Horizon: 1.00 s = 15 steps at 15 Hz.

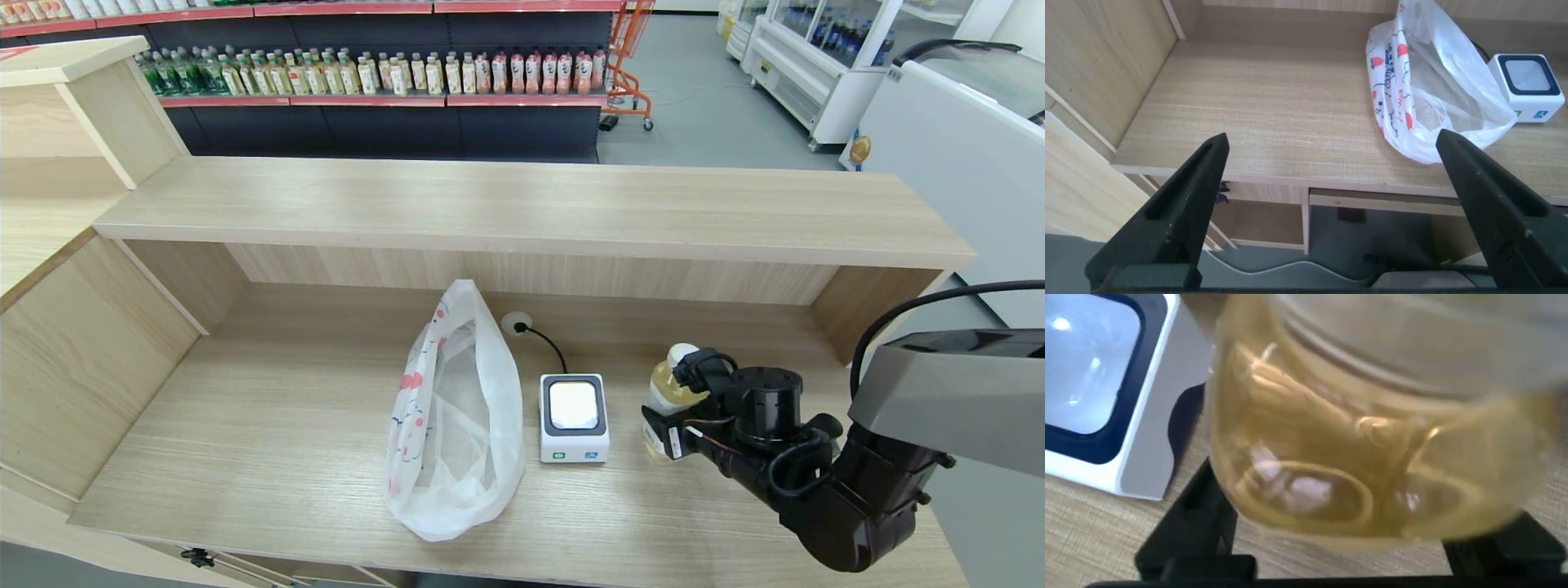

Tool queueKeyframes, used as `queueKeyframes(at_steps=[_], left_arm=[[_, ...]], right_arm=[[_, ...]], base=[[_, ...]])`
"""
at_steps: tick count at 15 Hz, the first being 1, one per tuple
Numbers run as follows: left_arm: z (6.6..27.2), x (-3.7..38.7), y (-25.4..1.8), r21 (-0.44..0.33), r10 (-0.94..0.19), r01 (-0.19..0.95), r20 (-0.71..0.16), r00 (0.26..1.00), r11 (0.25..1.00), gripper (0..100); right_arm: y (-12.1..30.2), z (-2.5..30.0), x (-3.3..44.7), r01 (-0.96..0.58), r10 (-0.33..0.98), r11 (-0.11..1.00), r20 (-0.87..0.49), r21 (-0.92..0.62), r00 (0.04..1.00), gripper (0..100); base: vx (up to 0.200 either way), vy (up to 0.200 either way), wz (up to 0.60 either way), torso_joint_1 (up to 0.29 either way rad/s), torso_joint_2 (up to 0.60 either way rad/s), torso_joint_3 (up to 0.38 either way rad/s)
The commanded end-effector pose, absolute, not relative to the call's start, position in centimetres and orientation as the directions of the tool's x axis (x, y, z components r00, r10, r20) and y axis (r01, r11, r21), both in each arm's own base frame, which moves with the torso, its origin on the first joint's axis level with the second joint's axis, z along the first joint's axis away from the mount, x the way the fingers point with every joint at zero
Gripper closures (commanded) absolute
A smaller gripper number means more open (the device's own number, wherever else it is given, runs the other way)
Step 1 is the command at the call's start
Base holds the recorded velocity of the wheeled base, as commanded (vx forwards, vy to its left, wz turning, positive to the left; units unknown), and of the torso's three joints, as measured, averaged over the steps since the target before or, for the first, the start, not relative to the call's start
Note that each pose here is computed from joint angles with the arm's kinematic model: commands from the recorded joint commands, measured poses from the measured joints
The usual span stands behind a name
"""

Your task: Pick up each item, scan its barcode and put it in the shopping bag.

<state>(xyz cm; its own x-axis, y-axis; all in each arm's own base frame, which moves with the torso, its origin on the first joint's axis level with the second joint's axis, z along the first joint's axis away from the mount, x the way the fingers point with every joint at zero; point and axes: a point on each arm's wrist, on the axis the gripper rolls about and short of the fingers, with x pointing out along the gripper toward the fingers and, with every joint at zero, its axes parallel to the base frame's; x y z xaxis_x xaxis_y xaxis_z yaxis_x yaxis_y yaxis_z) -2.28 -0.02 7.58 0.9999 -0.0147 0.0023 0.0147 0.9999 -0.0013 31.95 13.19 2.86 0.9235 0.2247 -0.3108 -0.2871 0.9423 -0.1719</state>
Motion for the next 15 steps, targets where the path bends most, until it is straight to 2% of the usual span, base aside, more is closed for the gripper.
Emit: queueKeyframes(at_steps=[1, 4, 6, 9, 12, 15], left_arm=[[7.6, -2.3, 0.0, -0.002, -0.015, 0.015, 0.003, 1.0, 1.0, 0], [7.6, -2.3, 0.0, -0.002, -0.014, 0.014, 0.003, 1.0, 1.0, 0], [7.6, -2.3, 0.0, -0.002, -0.014, 0.014, 0.003, 1.0, 1.0, 0], [7.6, -2.3, 0.0, -0.002, -0.014, 0.014, 0.003, 1.0, 1.0, 0], [7.6, -2.3, 0.0, -0.002, -0.014, 0.014, 0.003, 1.0, 1.0, 0], [7.6, -2.3, 0.0, -0.002, -0.015, 0.015, 0.002, 1.0, 1.0, 0]], right_arm=[[13.1, 2.7, 32.4, -0.28, 0.218, 0.944, -0.308, -0.174, 0.926, 100], [12.7, 2.9, 32.6, -0.265, 0.208, 0.95, -0.294, -0.168, 0.933, 100], [12.0, 4.8, 32.9, -0.264, 0.228, 0.956, -0.246, -0.127, 0.942, 100], [10.4, 8.8, 32.4, -0.367, 0.361, 0.93, -0.165, -0.004, 0.918, 100], [9.3, 12.2, 31.4, -0.552, 0.565, 0.825, -0.124, 0.124, 0.816, 100], [9.0, 14.4, 29.4, -0.635, 0.666, 0.736, -0.085, 0.235, 0.741, 100]], base=[[0.0, 0.0, 0.0, 0.0, 0.0, 0.0], [0.0, 0.0, 0.0, 0.0, 0.0, 0.0], [0.0, 0.0, 0.0, 0.0, 0.0, 0.0], [0.0, 0.0, 0.0, 0.0, 0.0, 0.0], [0.0, 0.0, 0.0, 0.0, 0.0, 0.0], [0.0, 0.0, 0.0, 0.0, 0.0, 0.0]])
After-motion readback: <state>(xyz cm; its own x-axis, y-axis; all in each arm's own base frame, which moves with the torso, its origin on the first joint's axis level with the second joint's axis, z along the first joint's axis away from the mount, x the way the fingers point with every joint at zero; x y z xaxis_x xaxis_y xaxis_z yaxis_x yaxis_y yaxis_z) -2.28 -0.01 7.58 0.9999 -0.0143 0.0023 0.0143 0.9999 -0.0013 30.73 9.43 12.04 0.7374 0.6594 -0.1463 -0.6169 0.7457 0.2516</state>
